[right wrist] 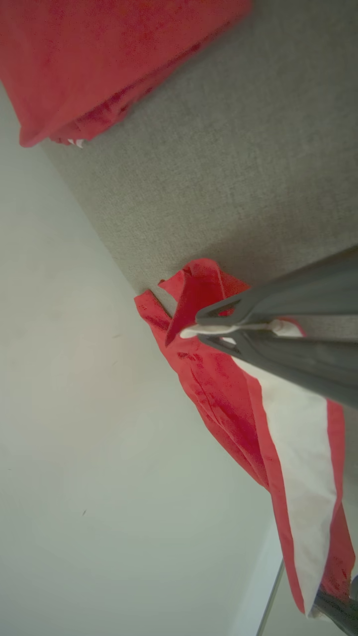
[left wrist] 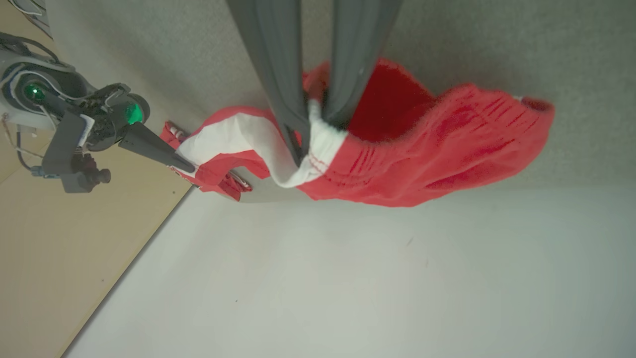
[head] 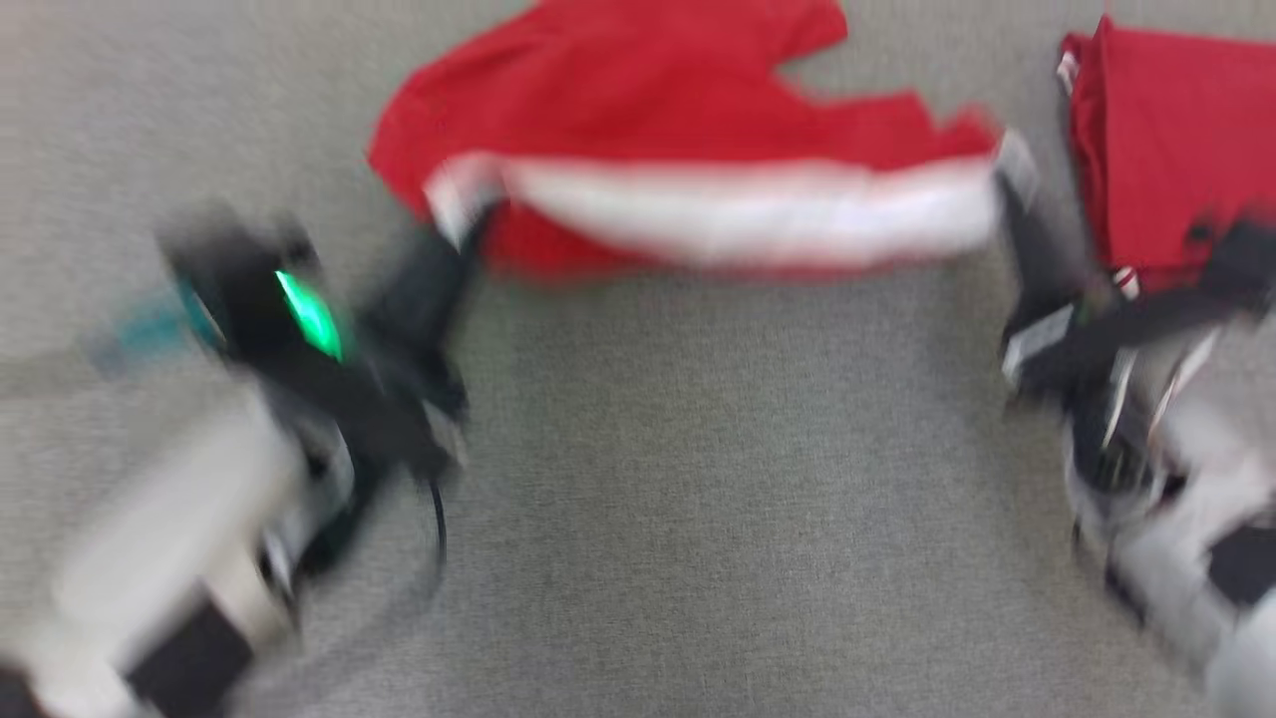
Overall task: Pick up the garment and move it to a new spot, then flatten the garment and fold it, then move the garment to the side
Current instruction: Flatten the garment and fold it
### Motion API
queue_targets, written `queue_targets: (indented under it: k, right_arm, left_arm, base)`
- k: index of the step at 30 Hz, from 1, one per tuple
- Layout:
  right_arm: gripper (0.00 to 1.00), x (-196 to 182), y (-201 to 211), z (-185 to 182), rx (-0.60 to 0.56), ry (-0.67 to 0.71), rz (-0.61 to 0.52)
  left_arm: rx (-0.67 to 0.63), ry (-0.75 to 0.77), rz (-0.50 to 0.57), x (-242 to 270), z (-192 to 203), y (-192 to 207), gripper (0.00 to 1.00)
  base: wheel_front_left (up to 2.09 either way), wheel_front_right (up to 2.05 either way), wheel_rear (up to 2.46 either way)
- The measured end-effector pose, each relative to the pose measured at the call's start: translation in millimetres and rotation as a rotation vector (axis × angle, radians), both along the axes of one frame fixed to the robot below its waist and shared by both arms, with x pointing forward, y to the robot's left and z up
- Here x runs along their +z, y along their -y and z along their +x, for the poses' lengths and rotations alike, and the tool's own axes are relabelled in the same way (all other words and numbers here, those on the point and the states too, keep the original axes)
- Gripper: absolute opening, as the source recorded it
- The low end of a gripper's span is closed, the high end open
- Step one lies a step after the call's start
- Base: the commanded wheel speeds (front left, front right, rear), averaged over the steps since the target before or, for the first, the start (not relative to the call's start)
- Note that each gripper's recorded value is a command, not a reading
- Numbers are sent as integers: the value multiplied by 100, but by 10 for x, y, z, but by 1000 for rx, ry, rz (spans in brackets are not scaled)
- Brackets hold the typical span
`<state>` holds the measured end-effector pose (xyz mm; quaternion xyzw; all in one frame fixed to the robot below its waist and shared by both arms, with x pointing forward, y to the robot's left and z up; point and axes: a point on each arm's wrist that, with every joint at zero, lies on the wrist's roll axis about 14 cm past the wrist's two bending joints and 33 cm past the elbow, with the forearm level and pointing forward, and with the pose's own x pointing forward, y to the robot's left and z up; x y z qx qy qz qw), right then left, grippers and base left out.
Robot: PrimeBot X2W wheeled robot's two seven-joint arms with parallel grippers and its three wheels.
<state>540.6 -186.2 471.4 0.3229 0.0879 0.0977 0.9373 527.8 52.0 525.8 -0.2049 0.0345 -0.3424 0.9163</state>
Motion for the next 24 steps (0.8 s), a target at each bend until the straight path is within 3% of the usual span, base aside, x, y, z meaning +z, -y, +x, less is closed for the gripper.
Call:
queue_targets:
  k: [9, 11, 15, 24]
  right_arm:
    - [0, -207, -87, -980, 17, -113, 139]
    - [0, -239, -69, -1173, 17, -139, 155]
    - [0, -303, -71, -1466, 30, -185, 168]
    - [0, -413, -283, -2140, 122, -312, 236]
  left_arm:
    - [56, -208, 92, -771, -1083, -275, 0]
    - [88, -234, 69, -801, -1231, -319, 0]
    - [121, -238, 65, -800, -1413, -388, 0]
    - [123, -181, 208, -886, -1949, -532, 0]
  base:
    - [0, 0, 0]
    - [0, 0, 0]
    - [0, 0, 0]
    - [0, 0, 0]
